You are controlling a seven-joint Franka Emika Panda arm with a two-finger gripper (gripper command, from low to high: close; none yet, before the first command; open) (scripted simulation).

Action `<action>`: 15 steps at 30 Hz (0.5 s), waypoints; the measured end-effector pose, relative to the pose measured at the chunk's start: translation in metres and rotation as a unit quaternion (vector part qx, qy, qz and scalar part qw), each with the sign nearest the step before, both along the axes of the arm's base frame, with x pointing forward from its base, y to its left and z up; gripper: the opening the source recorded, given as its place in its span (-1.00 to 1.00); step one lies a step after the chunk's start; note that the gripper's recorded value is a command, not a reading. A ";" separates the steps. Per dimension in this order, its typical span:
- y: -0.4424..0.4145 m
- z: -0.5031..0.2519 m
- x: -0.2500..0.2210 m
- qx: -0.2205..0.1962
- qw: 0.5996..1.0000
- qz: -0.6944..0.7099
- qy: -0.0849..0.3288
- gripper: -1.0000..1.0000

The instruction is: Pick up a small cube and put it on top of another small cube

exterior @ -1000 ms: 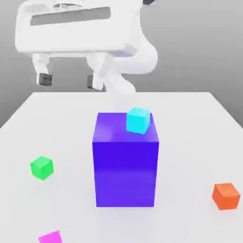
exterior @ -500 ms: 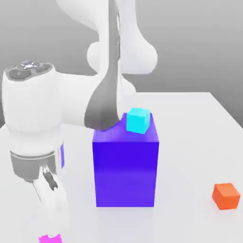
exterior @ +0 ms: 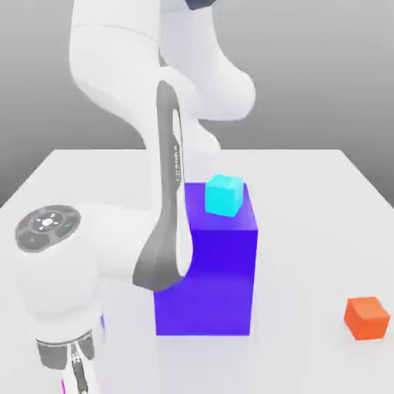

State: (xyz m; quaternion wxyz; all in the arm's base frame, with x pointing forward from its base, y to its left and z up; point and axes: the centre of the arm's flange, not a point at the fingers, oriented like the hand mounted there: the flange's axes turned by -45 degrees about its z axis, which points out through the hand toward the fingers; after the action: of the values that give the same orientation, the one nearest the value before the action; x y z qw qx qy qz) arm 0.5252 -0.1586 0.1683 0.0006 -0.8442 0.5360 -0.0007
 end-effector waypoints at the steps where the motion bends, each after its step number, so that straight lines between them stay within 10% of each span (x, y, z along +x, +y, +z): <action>1: 0.000 0.014 -0.001 0.000 1.000 -0.001 0.000 -1.00; 15: -0.115 0.073 -0.226 -0.013 0.955 -0.297 0.007 -1.00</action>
State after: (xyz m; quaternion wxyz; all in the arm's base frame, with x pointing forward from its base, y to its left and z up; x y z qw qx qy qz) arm 0.2996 -0.2738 0.2410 -0.0147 -0.6464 0.7628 -0.0023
